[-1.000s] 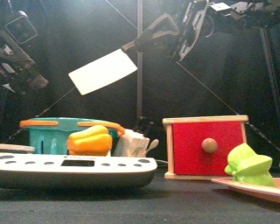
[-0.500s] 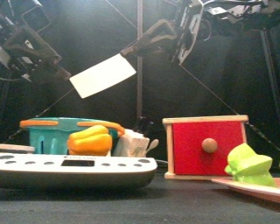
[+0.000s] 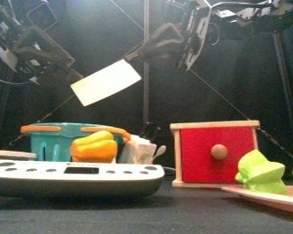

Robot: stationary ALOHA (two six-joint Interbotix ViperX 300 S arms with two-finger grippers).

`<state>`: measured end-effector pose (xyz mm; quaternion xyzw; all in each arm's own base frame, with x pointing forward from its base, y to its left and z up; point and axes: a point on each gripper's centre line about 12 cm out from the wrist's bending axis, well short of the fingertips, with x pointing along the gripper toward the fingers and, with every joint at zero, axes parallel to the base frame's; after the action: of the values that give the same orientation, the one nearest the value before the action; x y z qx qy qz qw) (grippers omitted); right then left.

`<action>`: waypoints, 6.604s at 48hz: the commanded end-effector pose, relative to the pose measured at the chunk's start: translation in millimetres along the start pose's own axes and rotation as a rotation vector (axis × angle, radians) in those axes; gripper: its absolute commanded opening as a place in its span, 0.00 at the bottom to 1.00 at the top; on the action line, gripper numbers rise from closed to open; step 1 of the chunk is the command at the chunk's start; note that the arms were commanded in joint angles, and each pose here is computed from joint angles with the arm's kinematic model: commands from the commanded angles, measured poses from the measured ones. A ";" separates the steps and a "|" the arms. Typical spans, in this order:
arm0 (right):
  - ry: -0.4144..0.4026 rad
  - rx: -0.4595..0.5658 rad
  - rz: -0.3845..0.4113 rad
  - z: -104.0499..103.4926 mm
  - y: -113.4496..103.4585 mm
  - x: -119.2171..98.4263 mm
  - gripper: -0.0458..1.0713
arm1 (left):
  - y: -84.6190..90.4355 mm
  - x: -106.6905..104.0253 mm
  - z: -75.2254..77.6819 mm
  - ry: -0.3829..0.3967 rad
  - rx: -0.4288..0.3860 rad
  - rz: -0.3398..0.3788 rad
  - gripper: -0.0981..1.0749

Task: Grab cleaver with other hand

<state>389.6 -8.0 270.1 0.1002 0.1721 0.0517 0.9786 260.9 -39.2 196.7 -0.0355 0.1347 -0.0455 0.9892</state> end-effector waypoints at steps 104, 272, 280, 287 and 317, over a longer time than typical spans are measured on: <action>0.107 0.037 -0.063 -31.2 -40.6 48.2 0.47 | -28.0 24.6 -27.6 0.123 -0.162 0.015 0.52; 0.303 0.024 -0.080 -95.6 48.5 106.4 0.84 | 31.5 -31.5 -14.9 0.086 -0.076 0.121 0.52; 0.298 0.034 -0.088 -93.1 50.5 107.2 0.84 | 31.5 -31.3 -14.1 0.083 -0.075 0.120 0.52; 0.276 0.046 -0.093 -83.2 51.8 109.6 0.84 | 31.2 -31.5 -14.9 0.086 -0.078 0.120 0.52; 0.271 0.177 -0.179 -75.7 43.7 110.6 0.84 | 31.5 -31.7 -16.1 0.092 -0.078 0.121 0.52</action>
<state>461.1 65.0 156.3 0.1524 0.3312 -0.0313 0.9306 226.0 -6.3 182.4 -0.0630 0.1906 0.0168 0.9795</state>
